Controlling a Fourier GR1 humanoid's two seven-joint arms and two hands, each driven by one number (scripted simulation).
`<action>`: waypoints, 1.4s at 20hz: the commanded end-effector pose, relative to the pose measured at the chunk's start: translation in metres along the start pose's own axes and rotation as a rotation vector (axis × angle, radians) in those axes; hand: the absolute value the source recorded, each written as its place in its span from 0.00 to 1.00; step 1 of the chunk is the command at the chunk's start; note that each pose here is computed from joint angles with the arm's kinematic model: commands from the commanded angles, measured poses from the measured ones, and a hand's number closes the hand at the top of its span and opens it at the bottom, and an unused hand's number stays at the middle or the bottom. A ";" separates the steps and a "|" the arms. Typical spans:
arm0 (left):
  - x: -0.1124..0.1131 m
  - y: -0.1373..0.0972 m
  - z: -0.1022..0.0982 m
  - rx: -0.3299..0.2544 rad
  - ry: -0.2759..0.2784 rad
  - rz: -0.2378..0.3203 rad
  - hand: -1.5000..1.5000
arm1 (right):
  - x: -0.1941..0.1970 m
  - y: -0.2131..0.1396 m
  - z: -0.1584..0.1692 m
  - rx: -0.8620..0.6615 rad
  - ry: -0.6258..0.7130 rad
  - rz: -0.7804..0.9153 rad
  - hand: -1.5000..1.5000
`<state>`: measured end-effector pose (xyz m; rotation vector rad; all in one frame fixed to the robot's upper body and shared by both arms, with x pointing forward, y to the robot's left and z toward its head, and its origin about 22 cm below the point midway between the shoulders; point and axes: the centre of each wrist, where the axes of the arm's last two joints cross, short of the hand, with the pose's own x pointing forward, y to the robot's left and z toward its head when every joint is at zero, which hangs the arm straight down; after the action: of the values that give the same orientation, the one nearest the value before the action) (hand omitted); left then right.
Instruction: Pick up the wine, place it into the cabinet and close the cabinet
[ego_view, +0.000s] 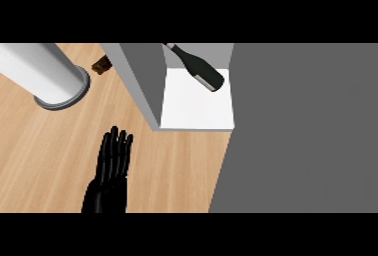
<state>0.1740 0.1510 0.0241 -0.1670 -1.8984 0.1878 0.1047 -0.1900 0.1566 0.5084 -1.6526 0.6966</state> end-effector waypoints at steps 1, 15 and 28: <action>0.026 0.027 0.005 0.014 -0.011 -0.019 0.00 | 0.043 0.022 0.023 0.137 -0.103 -0.041 1.00; 0.058 0.089 0.019 0.025 -0.030 -0.006 0.00 | 0.032 0.041 -0.024 0.196 -0.112 -0.107 1.00; 0.088 0.131 0.020 -0.021 -0.039 0.005 0.00 | 0.033 0.073 -0.120 0.134 -0.113 -0.081 1.00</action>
<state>0.1289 0.2869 0.0630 -0.1596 -1.9273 0.1904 0.1290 -0.0872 0.1842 0.6879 -1.6763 0.7133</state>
